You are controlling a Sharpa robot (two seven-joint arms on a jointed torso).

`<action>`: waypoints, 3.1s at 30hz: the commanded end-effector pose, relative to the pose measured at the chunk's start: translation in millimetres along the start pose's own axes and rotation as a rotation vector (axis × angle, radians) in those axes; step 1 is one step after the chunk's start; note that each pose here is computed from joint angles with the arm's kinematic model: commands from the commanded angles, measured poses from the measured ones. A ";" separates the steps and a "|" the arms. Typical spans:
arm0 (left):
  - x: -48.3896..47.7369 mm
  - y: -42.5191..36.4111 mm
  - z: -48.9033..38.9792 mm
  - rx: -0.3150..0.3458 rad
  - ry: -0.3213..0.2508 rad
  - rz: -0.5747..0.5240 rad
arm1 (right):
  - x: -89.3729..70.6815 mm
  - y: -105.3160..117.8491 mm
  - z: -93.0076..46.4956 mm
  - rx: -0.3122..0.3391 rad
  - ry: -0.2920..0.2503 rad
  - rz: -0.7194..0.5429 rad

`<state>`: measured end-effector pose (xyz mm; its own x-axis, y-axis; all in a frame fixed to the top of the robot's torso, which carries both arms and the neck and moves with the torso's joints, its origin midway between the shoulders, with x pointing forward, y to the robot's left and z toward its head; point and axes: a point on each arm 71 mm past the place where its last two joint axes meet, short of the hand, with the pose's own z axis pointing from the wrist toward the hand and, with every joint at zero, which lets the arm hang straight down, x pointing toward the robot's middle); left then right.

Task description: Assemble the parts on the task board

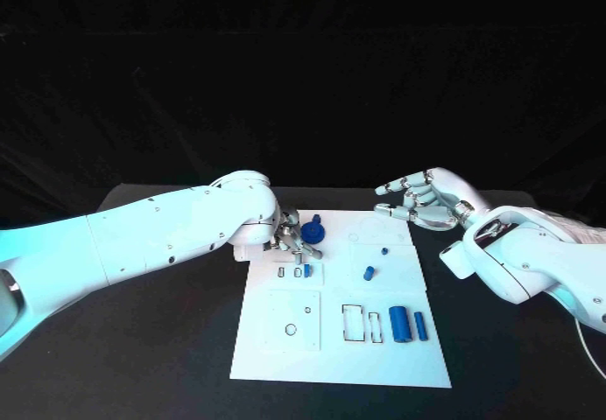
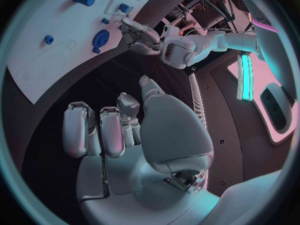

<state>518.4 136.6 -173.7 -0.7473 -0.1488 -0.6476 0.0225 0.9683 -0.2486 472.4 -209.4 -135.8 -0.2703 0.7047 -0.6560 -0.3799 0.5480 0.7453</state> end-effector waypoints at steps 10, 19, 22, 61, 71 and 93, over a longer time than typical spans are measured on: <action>4.4 0.5 1.5 -0.060 0.056 0.059 | 2.8 -0.4 0.8 -0.001 0.020 -0.015; 5.7 -0.6 2.8 -0.062 0.068 0.067 | 3.2 -1.0 1.0 0.001 0.021 -0.015; 6.5 -1.1 3.6 -0.062 0.071 0.069 | 3.4 -1.0 1.0 0.001 0.022 -0.015; 10.0 -4.2 7.6 -0.056 0.085 0.063 | 5.8 -1.8 2.0 0.007 0.034 -0.013; 10.0 -3.3 6.0 -0.026 0.076 0.001 | 7.2 -2.3 2.5 0.010 0.043 -0.013; 19.0 15.6 -9.6 -0.009 -0.108 -0.094 | 9.9 -4.8 3.6 0.016 0.055 -0.012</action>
<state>496.2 148.6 -185.6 -0.7229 -0.2436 -0.6466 -0.0317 0.9465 -0.3211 475.5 -204.8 -144.5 -0.3017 0.6845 -0.6636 -0.3632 0.5610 0.7439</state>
